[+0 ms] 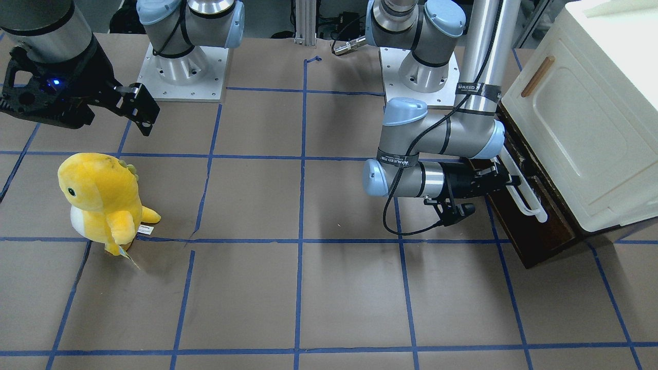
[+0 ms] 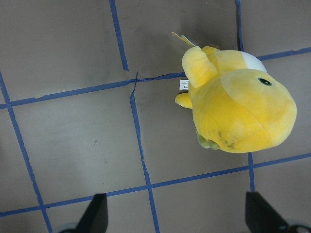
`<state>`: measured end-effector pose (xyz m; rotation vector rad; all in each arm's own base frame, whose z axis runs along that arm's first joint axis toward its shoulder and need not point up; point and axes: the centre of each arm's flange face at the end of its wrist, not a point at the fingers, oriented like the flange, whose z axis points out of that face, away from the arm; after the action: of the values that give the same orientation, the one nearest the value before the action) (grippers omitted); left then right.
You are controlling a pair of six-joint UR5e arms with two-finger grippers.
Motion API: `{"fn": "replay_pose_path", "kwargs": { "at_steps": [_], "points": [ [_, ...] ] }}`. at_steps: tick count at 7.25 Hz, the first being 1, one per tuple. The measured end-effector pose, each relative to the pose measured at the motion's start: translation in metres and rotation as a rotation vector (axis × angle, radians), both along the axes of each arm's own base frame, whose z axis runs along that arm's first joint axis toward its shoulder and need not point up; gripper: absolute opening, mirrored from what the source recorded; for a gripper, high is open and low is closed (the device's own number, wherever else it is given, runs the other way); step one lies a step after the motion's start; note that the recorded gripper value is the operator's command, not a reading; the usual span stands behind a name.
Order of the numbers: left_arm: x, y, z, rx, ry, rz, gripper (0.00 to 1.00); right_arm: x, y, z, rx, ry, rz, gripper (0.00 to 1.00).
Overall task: Pull drawer sideways
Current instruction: 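Pull the handle with the left gripper, sliding the drawer out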
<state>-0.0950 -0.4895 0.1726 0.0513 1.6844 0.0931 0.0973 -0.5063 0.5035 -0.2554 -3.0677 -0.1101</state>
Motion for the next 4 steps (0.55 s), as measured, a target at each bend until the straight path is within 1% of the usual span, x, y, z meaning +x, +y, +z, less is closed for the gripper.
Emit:
{"fn": "replay_pose_path", "kwargs": {
  "at_steps": [4],
  "points": [
    [-0.0128,0.0032,-0.0061,0.011,0.011,-0.009,0.0,0.0,0.0,0.0,0.0,0.0,0.0,1.0]
  ]
}}
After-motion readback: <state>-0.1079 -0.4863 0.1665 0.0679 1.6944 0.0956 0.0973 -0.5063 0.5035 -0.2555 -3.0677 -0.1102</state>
